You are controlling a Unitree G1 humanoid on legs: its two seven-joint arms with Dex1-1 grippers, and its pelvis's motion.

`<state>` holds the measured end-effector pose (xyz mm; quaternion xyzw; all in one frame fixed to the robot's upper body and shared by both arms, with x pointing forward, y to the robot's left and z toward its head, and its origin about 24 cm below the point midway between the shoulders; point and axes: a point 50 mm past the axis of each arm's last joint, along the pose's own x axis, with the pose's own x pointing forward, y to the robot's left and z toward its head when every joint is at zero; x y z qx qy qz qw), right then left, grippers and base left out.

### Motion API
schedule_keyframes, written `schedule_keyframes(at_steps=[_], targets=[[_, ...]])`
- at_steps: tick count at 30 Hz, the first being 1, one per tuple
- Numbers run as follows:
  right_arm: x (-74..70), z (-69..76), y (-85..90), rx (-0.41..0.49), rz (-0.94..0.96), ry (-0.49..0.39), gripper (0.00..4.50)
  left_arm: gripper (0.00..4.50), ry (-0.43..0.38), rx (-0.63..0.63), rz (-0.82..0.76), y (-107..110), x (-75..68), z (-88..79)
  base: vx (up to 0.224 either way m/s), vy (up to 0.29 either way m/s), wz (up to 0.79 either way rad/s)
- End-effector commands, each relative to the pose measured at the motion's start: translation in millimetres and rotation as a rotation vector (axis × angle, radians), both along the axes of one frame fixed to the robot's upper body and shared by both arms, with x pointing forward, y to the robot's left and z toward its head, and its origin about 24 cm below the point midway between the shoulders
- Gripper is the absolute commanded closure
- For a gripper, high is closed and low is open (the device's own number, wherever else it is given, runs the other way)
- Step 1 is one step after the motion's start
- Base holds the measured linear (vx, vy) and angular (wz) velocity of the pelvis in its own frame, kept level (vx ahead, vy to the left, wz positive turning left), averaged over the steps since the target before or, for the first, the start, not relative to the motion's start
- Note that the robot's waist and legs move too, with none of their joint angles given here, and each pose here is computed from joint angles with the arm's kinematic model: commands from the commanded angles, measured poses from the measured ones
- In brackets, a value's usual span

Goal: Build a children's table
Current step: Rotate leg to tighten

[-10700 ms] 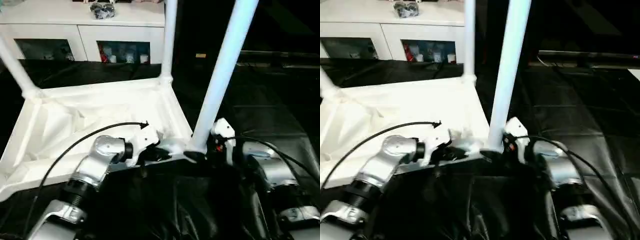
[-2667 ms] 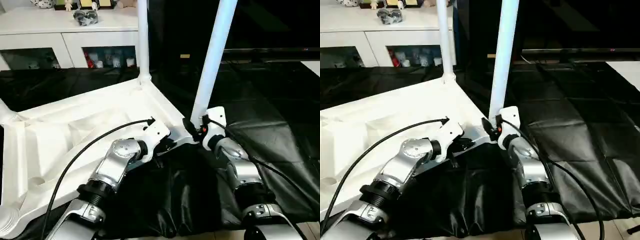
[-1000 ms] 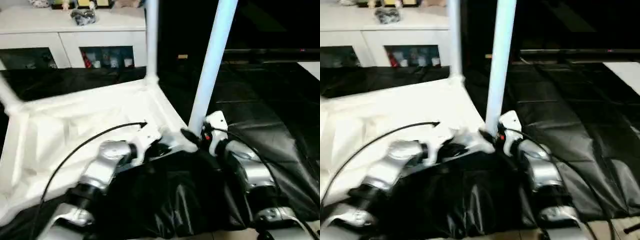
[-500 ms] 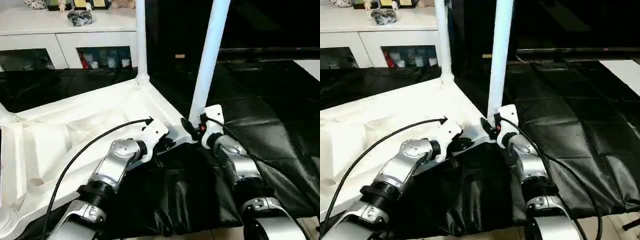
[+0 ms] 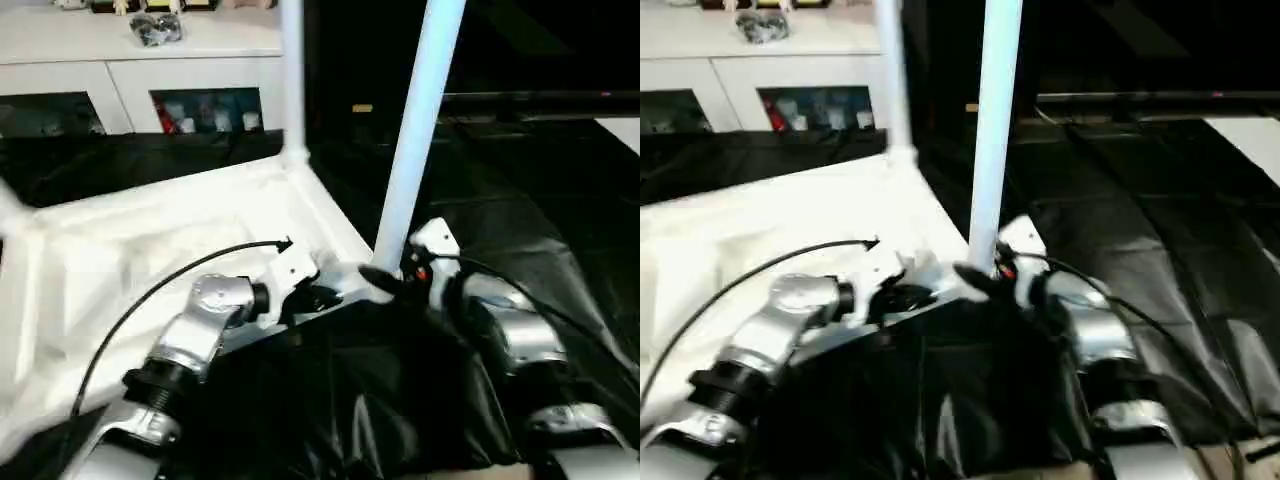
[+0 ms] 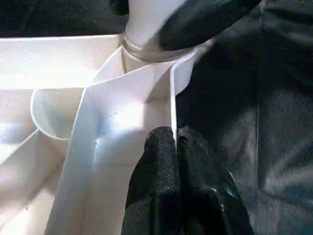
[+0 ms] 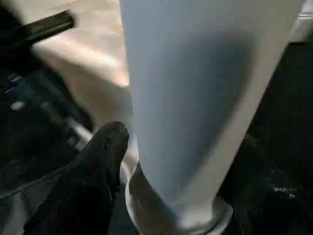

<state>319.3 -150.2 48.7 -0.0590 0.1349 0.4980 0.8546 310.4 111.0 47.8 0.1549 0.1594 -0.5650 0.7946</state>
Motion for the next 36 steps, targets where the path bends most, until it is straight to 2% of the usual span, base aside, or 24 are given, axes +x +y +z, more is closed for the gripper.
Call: schedule_keyframes(at_steps=[1,2,8,19,24,29,36], targets=[[-22.4,-21.8,29.3,-0.002,0.233,0.136,1.5,4.5,-0.086,-0.047,-0.056,-14.3,3.2,18.9,0.0,0.0,0.0],[-27.8,-20.4,25.5,-0.008,0.297,0.164,1.5,4.5,-0.077,-0.045,-0.065,-11.5,2.4,18.8,0.0,0.0,0.0],[-36.1,-21.0,17.0,-0.054,0.372,0.206,1.63,4.5,-0.064,-0.045,-0.093,-9.3,1.1,18.7,0.0,0.0,0.0],[-38.5,-21.4,18.7,-0.045,0.364,0.215,2.4,4.5,-0.054,-0.048,-0.09,-5.8,1.0,16.9,0.0,0.0,0.0],[-34.6,-25.7,23.7,-0.012,0.253,0.178,2.48,4.5,-0.061,-0.074,-0.019,-11.8,5.6,16.9,0.0,0.0,0.0],[-23.4,-36.6,36.1,0.004,0.013,0.137,2.53,4.5,-0.077,-0.081,0.07,-21.2,9.3,15.3,0.0,0.0,0.0],[-9.0,-43.4,78.7,0.068,-0.248,0.146,2.55,4.5,-0.123,-0.088,0.189,-52.5,14.9,21.0,-0.008,0.002,-0.01]])
